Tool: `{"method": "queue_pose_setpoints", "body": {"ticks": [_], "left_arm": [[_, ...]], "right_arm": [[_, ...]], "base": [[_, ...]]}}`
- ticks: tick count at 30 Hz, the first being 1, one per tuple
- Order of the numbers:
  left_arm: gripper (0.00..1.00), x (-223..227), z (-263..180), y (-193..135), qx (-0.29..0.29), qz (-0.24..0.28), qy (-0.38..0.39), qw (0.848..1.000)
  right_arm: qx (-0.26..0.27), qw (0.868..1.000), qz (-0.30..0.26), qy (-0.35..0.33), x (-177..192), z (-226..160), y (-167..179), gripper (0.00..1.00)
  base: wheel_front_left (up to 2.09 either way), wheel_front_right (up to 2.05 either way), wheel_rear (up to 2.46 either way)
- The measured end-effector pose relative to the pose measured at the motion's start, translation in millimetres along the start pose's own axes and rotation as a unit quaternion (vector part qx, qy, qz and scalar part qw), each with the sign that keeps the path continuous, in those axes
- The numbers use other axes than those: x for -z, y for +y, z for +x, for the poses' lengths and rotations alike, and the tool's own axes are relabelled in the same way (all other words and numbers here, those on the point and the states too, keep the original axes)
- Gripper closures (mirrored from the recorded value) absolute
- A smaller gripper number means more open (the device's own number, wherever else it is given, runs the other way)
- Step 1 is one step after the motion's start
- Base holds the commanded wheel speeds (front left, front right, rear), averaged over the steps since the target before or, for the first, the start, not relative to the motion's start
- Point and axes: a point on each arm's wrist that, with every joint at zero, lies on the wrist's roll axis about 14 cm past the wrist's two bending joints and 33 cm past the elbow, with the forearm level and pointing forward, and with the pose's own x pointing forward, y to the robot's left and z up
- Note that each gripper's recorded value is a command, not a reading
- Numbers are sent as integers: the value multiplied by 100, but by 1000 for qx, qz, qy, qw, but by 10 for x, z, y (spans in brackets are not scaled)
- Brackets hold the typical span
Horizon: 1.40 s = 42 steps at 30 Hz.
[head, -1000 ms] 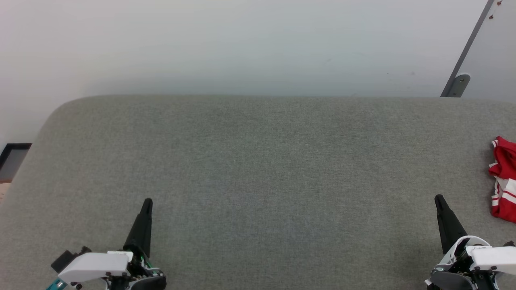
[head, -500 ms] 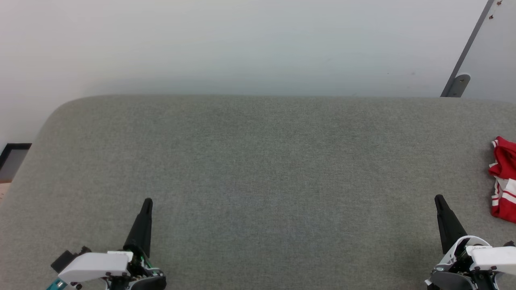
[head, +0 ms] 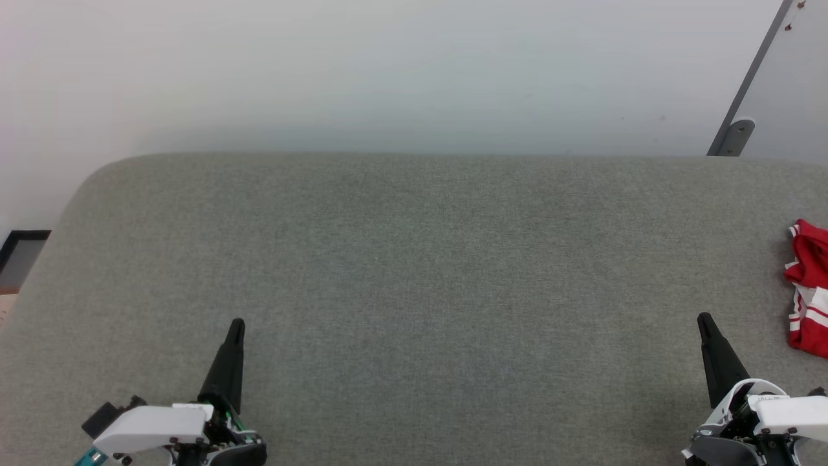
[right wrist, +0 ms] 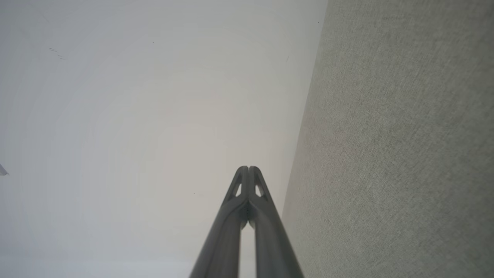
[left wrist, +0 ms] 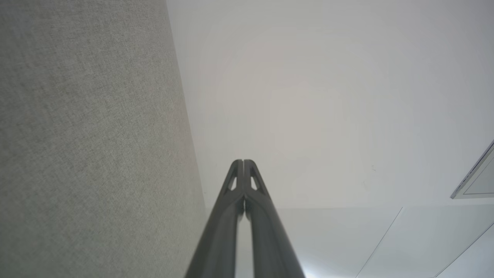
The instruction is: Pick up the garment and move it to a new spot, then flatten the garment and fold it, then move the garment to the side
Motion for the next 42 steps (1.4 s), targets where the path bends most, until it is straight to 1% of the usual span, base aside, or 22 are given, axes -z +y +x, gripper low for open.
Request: {"method": "queue_pose_setpoints", "body": {"ticks": [42], "left_arm": [[100,0,0,0,0,0,0,1000]], "right_arm": [[0,1000,0,0,1,0,0,100]], "base": [[0,0,0]]}}
